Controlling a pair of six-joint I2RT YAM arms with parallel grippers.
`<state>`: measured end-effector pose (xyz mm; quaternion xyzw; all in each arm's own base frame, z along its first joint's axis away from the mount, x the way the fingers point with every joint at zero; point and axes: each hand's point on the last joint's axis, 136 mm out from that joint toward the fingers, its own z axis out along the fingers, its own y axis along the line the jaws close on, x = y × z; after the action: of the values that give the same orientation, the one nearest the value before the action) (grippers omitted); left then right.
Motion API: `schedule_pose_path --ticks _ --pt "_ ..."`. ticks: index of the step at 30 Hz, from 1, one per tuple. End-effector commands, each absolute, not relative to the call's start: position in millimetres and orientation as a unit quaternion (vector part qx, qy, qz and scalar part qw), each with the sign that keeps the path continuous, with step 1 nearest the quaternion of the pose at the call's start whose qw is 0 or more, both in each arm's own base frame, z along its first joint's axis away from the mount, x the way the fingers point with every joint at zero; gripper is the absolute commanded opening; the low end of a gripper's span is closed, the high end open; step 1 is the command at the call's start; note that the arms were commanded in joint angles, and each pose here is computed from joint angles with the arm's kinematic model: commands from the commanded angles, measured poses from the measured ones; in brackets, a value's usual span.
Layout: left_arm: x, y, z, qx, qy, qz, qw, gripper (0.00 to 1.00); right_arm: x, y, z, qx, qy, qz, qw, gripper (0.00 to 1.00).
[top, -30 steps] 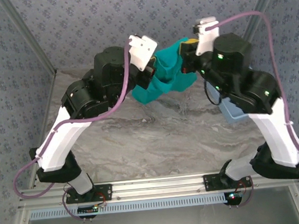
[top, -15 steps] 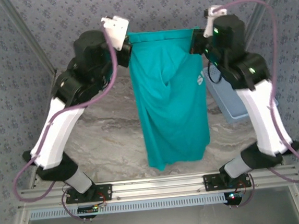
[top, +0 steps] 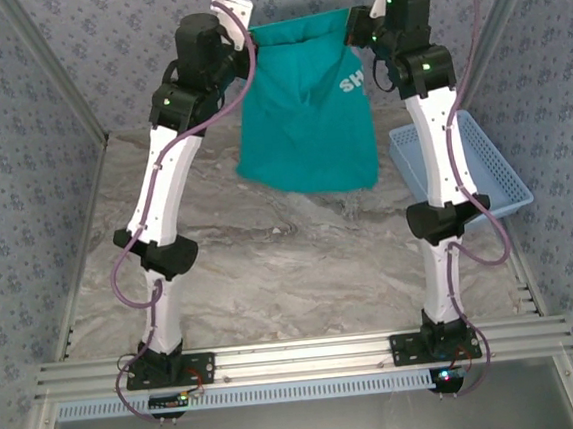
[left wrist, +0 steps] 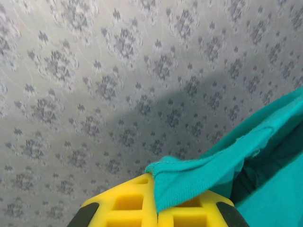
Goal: Fold the inside-out t-shirt
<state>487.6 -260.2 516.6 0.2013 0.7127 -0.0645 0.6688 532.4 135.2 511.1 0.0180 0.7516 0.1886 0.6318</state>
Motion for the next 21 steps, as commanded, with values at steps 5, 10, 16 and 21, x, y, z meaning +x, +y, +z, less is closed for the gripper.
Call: schedule_pose_path --ticks 5,10,16,21 --pt "404 -254 590 0.263 0.645 -0.104 0.710 0.00 448 149 574 -0.015 0.711 0.189 0.677 0.00" --pt "392 -259 486 0.297 0.728 -0.107 0.609 0.00 418 166 493 -0.022 0.754 0.173 0.633 0.00" --pt "327 -242 321 0.240 0.794 -0.176 0.530 0.04 347 163 315 0.030 0.843 0.161 0.513 0.00" --pt "226 -249 174 0.247 0.848 -0.246 0.399 0.35 241 173 140 0.047 0.910 0.163 0.378 0.29"
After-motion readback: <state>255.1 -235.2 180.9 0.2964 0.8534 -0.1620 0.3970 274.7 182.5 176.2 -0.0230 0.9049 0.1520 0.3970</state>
